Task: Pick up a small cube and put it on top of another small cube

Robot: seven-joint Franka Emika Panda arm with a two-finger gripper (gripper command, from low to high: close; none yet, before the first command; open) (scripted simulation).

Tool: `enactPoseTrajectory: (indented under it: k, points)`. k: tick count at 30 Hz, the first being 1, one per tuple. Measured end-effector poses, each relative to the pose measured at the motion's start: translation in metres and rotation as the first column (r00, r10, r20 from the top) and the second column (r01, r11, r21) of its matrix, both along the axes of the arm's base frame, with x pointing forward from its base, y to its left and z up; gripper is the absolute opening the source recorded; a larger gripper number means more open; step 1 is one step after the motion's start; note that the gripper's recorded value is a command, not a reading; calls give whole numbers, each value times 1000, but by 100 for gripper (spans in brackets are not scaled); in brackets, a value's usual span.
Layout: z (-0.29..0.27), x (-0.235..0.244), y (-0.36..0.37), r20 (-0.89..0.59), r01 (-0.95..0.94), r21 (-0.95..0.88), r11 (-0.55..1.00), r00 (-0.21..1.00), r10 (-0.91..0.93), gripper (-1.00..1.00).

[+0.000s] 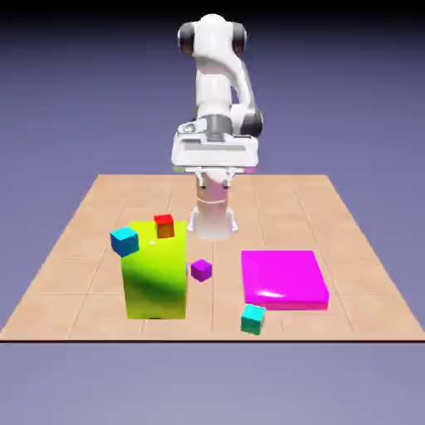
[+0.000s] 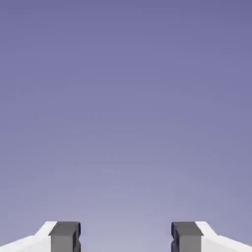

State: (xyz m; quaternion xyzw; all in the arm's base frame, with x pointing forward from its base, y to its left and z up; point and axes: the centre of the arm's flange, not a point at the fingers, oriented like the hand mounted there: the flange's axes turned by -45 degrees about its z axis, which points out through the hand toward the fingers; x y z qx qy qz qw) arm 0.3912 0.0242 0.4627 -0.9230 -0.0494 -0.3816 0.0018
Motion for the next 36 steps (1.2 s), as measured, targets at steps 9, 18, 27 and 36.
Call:
enactPoseTrajectory:
  k: [9, 18, 27, 36]
  points:
    - [-69, 13, 14, -179, 34, 223, 974, 984, 6, 0]
    - [-146, 6, 32, -362, 141, 328, 934, 932, -14, 0]
    - [-216, -21, 45, -507, 276, 321, 906, 858, -82, 0]
    - [-265, -59, 50, -580, 397, 243, 885, 791, -196, 0]
